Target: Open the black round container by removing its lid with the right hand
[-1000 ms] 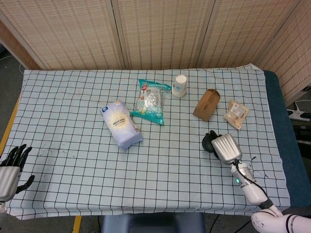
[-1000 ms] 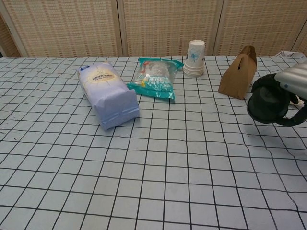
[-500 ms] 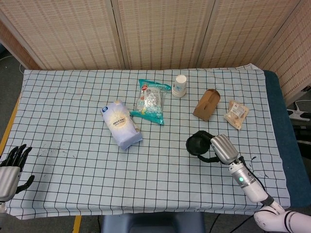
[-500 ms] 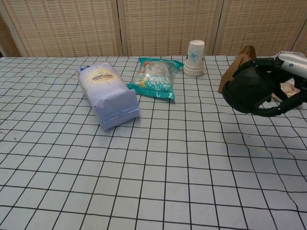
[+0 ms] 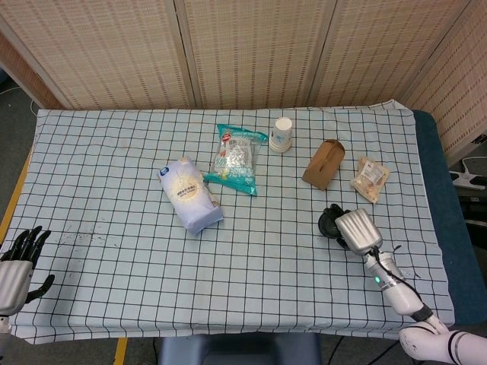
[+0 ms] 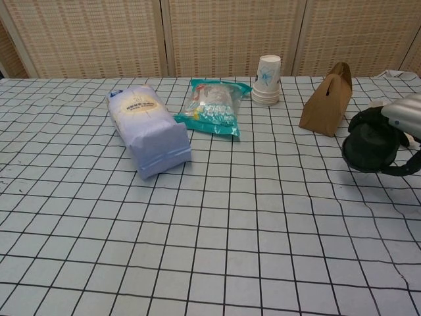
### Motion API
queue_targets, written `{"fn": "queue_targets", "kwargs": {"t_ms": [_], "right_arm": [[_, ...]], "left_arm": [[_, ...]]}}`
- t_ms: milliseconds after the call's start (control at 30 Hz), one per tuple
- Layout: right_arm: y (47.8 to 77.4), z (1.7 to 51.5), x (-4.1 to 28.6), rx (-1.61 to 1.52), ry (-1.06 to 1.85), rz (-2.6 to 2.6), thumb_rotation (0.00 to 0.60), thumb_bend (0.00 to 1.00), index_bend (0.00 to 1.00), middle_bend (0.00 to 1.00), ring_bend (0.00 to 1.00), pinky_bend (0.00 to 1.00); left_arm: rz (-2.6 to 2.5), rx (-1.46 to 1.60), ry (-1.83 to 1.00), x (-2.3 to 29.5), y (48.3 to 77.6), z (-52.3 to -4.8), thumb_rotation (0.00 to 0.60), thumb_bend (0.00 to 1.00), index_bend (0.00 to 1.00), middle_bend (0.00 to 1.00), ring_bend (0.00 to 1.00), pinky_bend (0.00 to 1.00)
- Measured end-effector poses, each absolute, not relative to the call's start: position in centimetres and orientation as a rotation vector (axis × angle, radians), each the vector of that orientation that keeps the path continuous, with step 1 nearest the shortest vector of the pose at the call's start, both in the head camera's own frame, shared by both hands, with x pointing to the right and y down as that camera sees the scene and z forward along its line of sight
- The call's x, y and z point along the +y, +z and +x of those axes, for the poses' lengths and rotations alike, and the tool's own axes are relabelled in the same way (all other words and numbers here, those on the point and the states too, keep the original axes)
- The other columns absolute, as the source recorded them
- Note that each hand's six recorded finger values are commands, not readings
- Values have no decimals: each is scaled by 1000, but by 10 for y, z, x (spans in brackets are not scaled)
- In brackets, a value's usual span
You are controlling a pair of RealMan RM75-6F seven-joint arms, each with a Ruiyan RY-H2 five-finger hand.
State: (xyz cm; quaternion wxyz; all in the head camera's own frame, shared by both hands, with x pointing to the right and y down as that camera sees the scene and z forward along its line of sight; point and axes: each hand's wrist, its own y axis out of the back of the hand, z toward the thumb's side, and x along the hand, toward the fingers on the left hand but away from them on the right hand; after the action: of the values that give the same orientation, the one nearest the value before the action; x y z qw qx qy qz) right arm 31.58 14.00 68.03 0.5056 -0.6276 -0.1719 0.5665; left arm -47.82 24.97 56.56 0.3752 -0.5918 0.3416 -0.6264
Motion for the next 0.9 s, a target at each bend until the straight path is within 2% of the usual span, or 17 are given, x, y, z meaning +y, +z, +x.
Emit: {"fn": "queue_targets", "kwargs": {"t_ms": [200, 467, 567, 767, 900], "right_arm": [[683, 315, 144, -357, 1401, -1452, 600, 318, 703, 646, 597, 741], [675, 304, 147, -569, 1331, -1744, 600, 318, 696, 646, 597, 741], [666, 298, 147, -648, 1278, -1850, 600, 318, 696, 646, 597, 741], [628, 293, 138, -787, 1159, -2014, 600, 318, 696, 646, 597, 741], [643, 306, 136, -737, 1257, -1980, 600, 318, 696, 646, 597, 741]], "left_arm": [[-1516, 875, -1601, 250, 565, -478, 600, 303, 65, 0, 0, 336], [-1513, 879, -1601, 250, 565, -478, 600, 303, 65, 0, 0, 337], [-1512, 881, -1601, 249, 564, -479, 600, 303, 65, 0, 0, 336], [-1517, 876, -1597, 249, 565, -477, 600, 303, 65, 0, 0, 337], [-1518, 874, -1603, 250, 566, -478, 600, 303, 65, 0, 0, 336]]}}
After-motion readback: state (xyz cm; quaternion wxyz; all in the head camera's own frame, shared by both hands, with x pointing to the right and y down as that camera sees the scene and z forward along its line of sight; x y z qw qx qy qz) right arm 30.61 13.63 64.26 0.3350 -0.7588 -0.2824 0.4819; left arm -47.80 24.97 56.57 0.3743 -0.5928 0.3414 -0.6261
